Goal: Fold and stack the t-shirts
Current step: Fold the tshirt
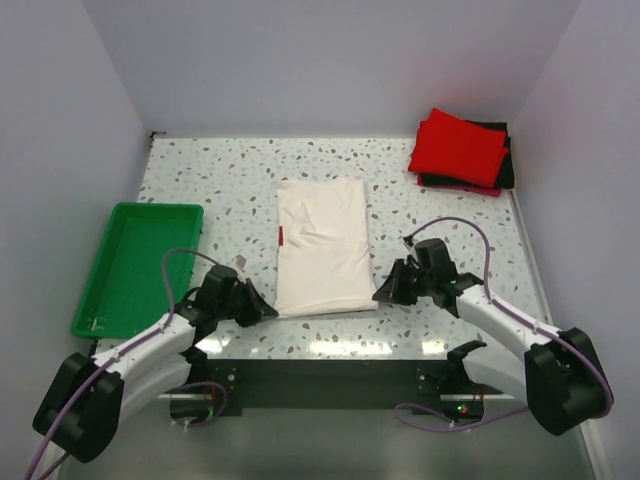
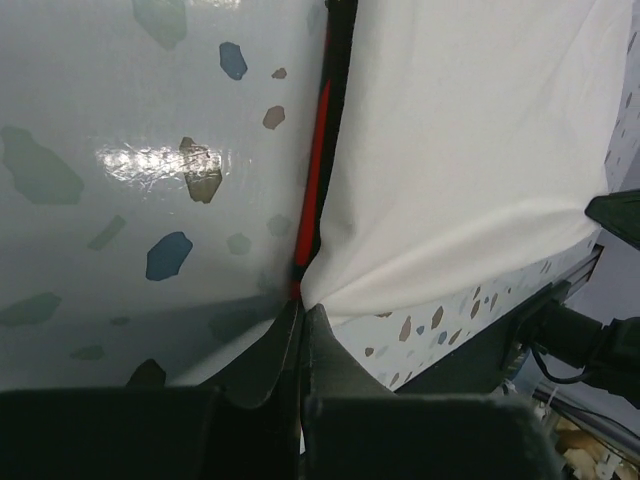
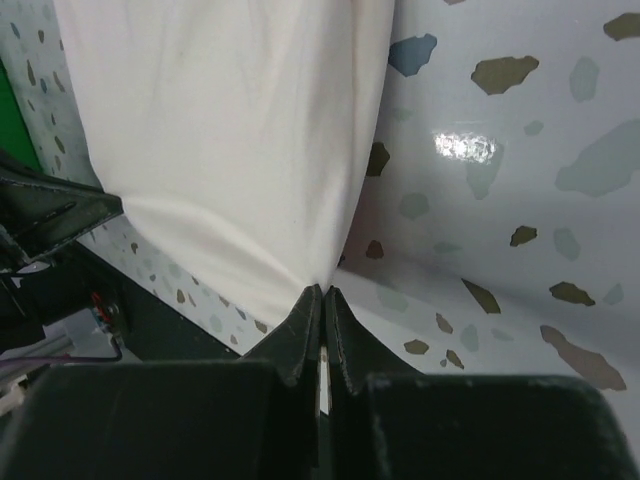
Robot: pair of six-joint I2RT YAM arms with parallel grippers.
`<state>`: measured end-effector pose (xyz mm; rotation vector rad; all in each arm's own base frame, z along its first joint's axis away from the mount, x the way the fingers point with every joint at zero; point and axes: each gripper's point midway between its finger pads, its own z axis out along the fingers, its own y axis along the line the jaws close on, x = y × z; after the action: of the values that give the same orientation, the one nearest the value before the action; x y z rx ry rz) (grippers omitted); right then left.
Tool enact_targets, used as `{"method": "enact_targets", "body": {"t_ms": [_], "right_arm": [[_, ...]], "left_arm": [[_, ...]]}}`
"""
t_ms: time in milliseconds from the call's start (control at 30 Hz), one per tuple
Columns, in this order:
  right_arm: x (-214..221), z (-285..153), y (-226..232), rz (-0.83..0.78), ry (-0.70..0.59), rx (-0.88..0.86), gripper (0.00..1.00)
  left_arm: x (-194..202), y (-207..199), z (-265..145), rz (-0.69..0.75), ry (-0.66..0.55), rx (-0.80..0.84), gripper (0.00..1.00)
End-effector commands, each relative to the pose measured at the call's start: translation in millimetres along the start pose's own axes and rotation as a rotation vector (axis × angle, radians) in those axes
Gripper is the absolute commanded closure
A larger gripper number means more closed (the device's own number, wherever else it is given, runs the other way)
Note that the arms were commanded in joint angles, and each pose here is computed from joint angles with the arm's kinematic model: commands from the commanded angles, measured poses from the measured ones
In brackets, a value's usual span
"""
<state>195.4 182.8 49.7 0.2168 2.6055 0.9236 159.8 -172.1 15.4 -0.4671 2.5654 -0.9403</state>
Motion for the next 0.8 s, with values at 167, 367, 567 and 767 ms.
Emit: {"method": "enact_targets", "body": {"t_ms": [167,367,567,767], "right_arm": [[4,-20,-10,-0.006,-0.022,0.072,1.00],[1,-25,-5,-0.013,-0.025,0.064,1.00],[3,-41,-1,-0.038,-0.029,0.068,1.00],[11,-58,2,-0.054,-0.039,0.054,1.00]], "left_arm": [[10,9,-2,-0.005,0.049,-0.042,1.00],[-11,-21,-15,0.040,-0.007,0.004,1.00],[-24,-41,-40,0.055,-0.049,0.004,1.00],[-23,-53,-66,0.055,-0.072,0.036,1.00]]}}
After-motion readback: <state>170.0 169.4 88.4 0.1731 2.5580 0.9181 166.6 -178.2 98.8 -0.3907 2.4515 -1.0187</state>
